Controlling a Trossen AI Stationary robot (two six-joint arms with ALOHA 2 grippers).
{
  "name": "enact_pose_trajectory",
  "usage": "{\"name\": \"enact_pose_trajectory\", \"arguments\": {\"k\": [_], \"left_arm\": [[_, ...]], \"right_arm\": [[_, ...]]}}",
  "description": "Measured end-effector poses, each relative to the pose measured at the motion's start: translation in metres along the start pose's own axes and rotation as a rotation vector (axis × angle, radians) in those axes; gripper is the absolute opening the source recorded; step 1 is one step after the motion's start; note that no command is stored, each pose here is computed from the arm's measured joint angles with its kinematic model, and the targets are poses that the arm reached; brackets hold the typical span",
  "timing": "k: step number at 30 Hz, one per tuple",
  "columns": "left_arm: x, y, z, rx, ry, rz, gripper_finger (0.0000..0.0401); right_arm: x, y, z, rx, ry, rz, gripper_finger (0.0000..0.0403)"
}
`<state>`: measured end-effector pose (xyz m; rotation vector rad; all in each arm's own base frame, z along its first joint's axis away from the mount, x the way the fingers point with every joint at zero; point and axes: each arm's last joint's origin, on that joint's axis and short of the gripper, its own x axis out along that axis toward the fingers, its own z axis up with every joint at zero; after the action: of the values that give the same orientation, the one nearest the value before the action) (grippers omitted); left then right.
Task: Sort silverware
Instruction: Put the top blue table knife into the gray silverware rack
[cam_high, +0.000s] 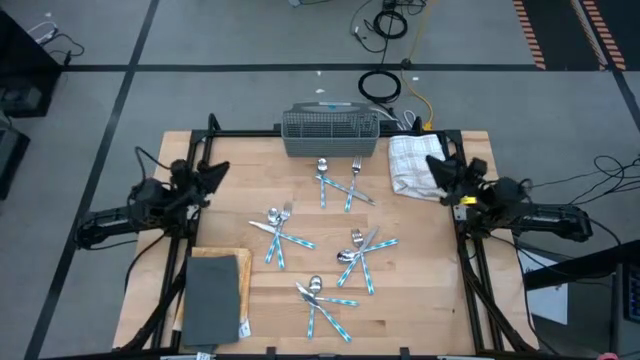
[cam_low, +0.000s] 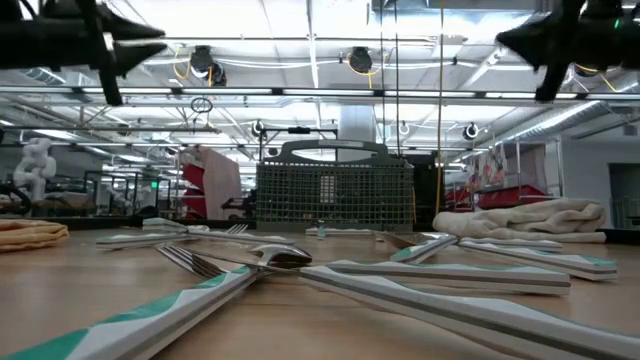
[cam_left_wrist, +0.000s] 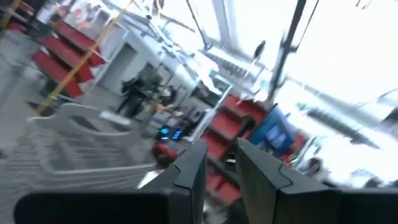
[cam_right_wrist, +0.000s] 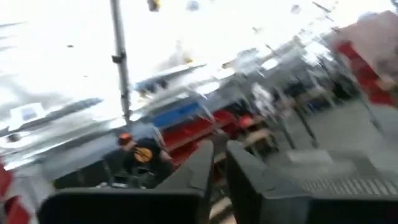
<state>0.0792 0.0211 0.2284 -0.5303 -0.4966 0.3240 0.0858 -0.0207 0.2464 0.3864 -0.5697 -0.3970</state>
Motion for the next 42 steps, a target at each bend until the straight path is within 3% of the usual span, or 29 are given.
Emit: {"name": "enact_pose_trajectory", "arguments": {"k": [4,8,11,15,20,24,29,35,39,42], "left_arm": [[0.005,-0.018,0.028,-0.043,-0.006,-0.009,0.0090],[0.019,-0.043,0.064,0.028,-0.010,-0.001,0.0081],[0.036,-0.062,0.086,0.080,0.060,0.035,0.0073],[0.061,-0.077,0.099,0.100,0.294,0.168,0.0070],[0.083,-0.078,0.091,0.110,0.599,0.481,0.0070],[0.098,-0.076,0.080,0.127,0.735,0.604,0.0070],[0.105,-0.072,0.066,0.132,0.864,0.646,0.0070],[0.100,-0.069,0.062,0.157,0.964,0.662,0.0070],[0.092,-0.068,0.064,0.266,1.037,0.634,0.0070],[0.086,-0.066,0.064,0.282,1.082,0.647,0.0070]], "right_arm": [[0.012,0.021,0.040,-0.101,-0.041,0.095,0.0084],[0.031,0.042,0.076,-0.236,0.024,0.096,0.0133],[0.049,0.055,0.090,-0.337,0.177,0.065,0.0163],[0.078,0.066,0.088,-0.431,0.411,0.016,0.0187],[0.113,0.073,0.067,-0.490,0.657,-0.044,0.0194],[0.135,0.070,0.037,-0.505,0.818,-0.106,0.0194],[0.148,0.057,-0.005,-0.472,1.036,-0.181,0.0194],[0.138,0.055,-0.050,-0.271,1.394,-0.203,0.0194],[0.131,0.068,-0.078,-0.327,1.524,-0.126,0.0194],[0.128,0.074,-0.097,-0.376,1.584,-0.079,0.0194]]}}
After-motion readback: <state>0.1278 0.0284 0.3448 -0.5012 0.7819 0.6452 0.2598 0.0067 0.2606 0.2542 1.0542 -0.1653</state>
